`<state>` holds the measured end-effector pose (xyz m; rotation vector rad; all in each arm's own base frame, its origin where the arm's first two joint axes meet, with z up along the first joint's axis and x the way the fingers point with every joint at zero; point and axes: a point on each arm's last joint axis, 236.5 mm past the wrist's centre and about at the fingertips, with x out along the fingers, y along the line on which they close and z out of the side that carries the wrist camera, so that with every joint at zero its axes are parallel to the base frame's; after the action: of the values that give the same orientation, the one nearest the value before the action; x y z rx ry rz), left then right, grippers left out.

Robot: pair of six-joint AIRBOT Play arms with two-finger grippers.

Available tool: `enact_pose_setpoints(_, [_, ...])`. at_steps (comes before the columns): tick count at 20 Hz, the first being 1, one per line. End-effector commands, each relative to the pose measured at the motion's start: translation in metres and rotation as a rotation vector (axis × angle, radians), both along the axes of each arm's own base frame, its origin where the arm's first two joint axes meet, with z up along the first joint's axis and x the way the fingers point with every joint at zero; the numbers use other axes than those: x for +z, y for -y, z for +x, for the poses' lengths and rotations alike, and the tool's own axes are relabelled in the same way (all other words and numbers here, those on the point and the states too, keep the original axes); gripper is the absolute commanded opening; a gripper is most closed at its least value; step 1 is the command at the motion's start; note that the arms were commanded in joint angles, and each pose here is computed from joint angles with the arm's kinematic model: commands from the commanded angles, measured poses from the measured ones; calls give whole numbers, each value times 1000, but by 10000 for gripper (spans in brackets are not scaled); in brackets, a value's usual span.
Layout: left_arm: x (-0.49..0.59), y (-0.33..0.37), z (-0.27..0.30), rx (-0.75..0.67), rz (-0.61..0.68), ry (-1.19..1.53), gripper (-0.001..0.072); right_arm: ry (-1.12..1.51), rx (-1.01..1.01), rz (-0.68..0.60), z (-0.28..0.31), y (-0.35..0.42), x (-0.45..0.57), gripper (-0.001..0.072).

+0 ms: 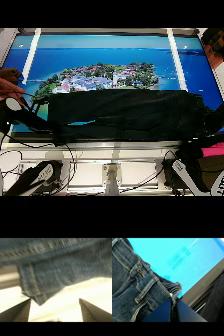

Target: Fold the clothes and pants, and hang the long-sleeved shirts on hangers.

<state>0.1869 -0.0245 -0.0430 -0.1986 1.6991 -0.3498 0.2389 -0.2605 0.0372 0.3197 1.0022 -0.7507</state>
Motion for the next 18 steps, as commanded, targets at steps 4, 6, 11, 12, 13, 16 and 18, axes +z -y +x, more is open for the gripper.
enact_pose_setpoints(4, [-19, 3, -6, 38, -1, -14, 703, 15, 1, -9, 3, 2, 2, 39])
enact_pose_setpoints(6, [-22, -2, 3, 73, 25, 15, 703, 15, 0, -3, 3, 1, 1, 39])
enact_pose_setpoints(11, [-27, -15, 17, 93, 83, 74, 699, 15, -1, 1, 3, 0, 1, 39])
enact_pose_setpoints(12, [-27, -15, 18, 111, 85, 71, 694, 16, -1, 2, 3, 0, 1, 39])
enact_pose_setpoints(13, [-27, -15, 18, 132, 85, 68, 693, 18, -1, 4, 4, -1, 1, 39])
enact_pose_setpoints(16, [-22, 1, 22, 165, 17, 71, 691, 20, -2, 9, 4, -2, 0, 39])
enact_pose_setpoints(18, [-16, 17, 21, 181, -50, 52, 646, 17, -2, 12, 3, -2, 0, 39])
